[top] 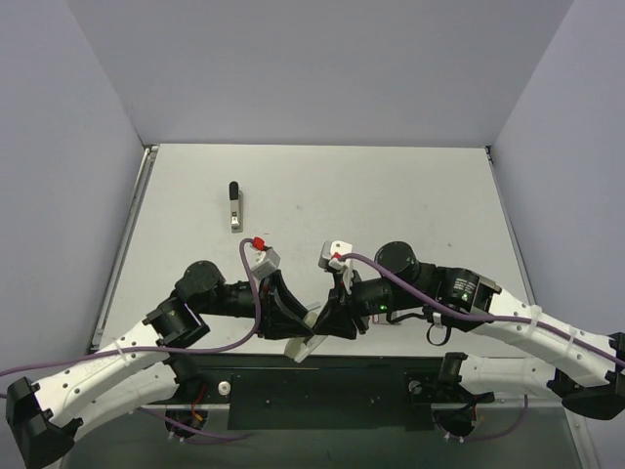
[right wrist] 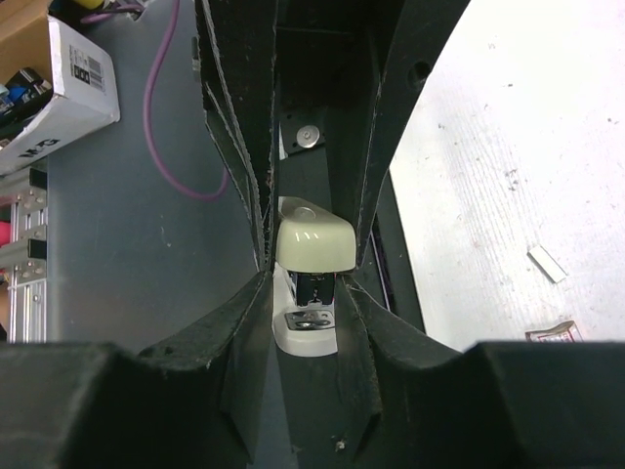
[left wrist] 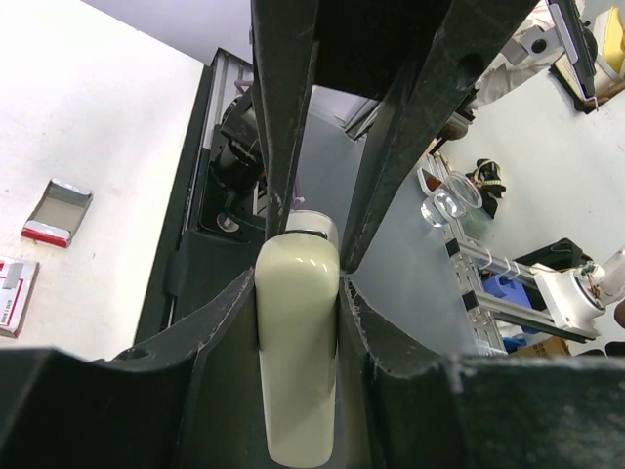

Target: Unload the staples from the stapler

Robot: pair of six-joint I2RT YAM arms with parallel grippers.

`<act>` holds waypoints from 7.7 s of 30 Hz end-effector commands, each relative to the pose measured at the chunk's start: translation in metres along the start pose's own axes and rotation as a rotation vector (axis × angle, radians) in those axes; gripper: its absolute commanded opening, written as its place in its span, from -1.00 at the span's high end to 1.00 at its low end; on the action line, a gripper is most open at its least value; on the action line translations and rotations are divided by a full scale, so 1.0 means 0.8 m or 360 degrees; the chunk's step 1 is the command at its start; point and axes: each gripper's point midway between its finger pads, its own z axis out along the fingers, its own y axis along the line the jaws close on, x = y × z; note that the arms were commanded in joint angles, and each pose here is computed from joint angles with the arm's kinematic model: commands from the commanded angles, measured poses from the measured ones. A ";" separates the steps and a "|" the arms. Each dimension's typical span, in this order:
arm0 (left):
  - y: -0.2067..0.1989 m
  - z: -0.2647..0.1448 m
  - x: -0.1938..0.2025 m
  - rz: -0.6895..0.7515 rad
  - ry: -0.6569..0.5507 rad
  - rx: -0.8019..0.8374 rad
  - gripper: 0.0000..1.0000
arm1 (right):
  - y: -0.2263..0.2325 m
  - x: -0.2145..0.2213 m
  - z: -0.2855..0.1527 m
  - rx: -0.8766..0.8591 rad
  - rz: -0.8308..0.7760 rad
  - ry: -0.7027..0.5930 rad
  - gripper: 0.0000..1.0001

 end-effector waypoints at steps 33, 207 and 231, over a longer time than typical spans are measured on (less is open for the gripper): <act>-0.034 -0.017 -0.088 0.0188 -0.0377 -0.0123 1.00 | 0.020 0.085 0.006 -0.0179 0.0162 -0.0095 1.00; 0.157 -0.067 -0.182 0.0043 -0.0993 -0.1017 1.00 | -0.182 -0.019 -0.018 0.0970 0.0314 -0.0638 1.00; 0.094 -0.058 -0.177 -0.0133 -0.0971 -0.0689 1.00 | -0.121 -0.032 0.021 0.0538 0.0424 -0.0762 1.00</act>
